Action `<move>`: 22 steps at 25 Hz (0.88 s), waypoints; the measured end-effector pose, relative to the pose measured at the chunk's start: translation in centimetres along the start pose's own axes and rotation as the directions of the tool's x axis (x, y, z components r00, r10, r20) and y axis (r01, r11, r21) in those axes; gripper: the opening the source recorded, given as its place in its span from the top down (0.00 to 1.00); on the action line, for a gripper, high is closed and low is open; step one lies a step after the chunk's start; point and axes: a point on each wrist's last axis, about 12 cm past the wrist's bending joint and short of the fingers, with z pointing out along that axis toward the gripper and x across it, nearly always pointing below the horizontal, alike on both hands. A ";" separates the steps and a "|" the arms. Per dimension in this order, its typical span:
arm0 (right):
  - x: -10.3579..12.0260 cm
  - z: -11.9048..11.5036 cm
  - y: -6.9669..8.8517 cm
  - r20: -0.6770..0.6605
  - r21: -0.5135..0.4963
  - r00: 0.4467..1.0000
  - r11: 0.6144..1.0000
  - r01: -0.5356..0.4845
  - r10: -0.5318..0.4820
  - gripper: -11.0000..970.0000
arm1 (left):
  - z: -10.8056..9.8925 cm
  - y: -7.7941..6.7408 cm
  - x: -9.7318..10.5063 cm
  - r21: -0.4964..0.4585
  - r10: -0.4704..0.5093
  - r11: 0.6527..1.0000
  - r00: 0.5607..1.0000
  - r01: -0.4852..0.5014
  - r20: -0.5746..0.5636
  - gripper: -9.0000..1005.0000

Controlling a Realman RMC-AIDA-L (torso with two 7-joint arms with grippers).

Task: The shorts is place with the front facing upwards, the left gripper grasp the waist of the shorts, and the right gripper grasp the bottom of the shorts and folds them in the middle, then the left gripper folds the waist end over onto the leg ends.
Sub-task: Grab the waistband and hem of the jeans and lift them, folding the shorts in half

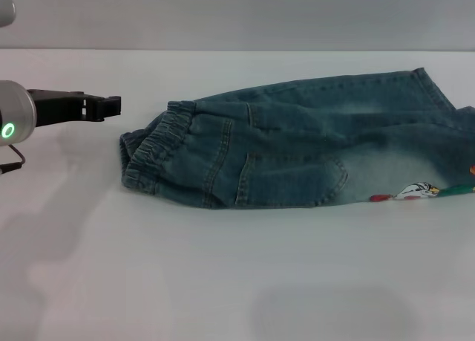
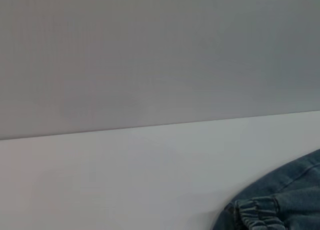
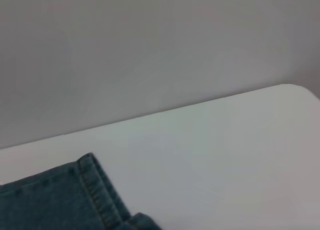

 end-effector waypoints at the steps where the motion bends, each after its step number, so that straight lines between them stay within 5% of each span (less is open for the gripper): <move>1: 0.0 0.2 0.2 -0.002 -0.005 1.000 1.000 0.004 -0.004 0.21 | 0.0 0.0 0.0 0.001 0.000 1.000 1.000 0.000 0.000 0.39; 22: 0.8 2.5 -0.4 -0.042 0.004 0.999 1.000 -0.021 0.021 0.22 | 0.0 -0.5 -0.1 0.020 -0.002 1.000 1.000 0.002 -0.002 0.39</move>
